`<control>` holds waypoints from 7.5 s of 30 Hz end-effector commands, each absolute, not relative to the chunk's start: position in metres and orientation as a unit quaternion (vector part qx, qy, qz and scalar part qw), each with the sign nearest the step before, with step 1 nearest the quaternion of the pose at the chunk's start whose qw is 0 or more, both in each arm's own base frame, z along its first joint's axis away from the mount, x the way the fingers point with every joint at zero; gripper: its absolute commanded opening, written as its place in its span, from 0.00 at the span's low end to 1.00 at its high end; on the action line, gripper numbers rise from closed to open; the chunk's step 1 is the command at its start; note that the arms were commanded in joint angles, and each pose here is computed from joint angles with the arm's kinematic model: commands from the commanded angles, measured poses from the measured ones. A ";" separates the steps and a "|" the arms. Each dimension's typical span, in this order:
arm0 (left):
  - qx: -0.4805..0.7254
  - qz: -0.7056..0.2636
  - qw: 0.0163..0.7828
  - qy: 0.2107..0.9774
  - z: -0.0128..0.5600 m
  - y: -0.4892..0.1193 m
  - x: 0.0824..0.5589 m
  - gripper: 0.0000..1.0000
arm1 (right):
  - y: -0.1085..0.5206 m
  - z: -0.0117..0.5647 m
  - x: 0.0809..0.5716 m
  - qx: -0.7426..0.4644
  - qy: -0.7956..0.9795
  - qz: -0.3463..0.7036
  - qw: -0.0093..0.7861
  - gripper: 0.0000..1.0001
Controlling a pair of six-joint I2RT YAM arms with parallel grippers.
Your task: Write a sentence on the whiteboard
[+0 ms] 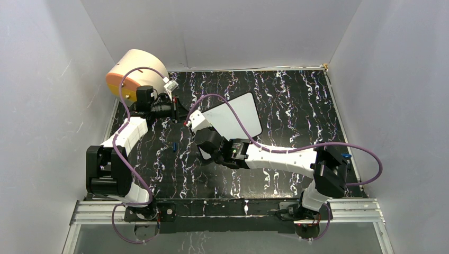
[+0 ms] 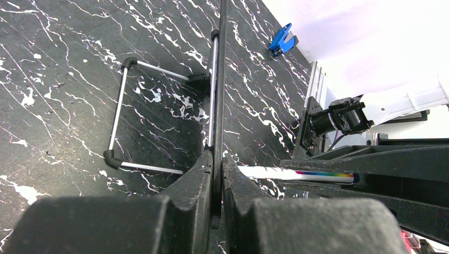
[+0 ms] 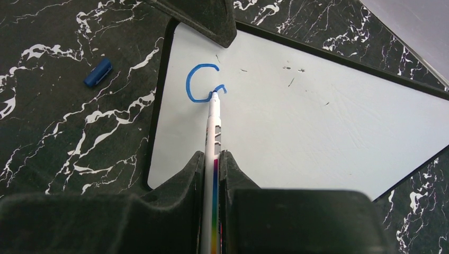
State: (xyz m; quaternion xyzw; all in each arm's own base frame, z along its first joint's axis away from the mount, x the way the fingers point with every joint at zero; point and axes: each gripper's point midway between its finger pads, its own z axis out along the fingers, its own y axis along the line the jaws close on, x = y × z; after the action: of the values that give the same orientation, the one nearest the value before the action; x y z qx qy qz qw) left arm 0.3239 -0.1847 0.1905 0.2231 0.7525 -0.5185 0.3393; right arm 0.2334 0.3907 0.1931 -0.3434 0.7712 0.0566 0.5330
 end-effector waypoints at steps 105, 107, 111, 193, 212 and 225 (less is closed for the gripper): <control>0.215 -0.509 0.328 0.766 0.184 -0.183 0.327 0.00 | 0.375 0.224 0.244 -0.306 0.760 0.075 0.568 0.00; 0.215 -0.509 0.328 0.766 0.184 -0.183 0.327 0.00 | 0.375 0.223 0.244 -0.307 0.760 0.076 0.568 0.00; 0.216 -0.509 0.328 0.766 0.184 -0.183 0.327 0.00 | 0.375 0.223 0.244 -0.308 0.760 0.075 0.568 0.00; 0.218 -0.513 0.326 0.764 0.184 -0.184 0.326 0.00 | 0.362 0.200 0.250 -0.296 0.781 0.050 0.548 0.00; 0.218 -0.514 0.324 0.764 0.183 -0.184 0.326 0.00 | 0.369 0.219 0.255 -0.285 0.764 0.065 0.575 0.00; 0.217 -0.515 0.323 0.764 0.183 -0.184 0.327 0.00 | 0.367 0.207 0.252 -0.298 0.773 0.060 0.557 0.00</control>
State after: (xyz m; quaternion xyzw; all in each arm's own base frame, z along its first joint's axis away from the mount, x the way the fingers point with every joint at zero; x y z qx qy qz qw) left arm 0.3251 -0.1851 0.1895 0.2228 0.7540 -0.5213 0.3318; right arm 0.2475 0.3691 0.1944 -0.3180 0.7743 0.0494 0.5449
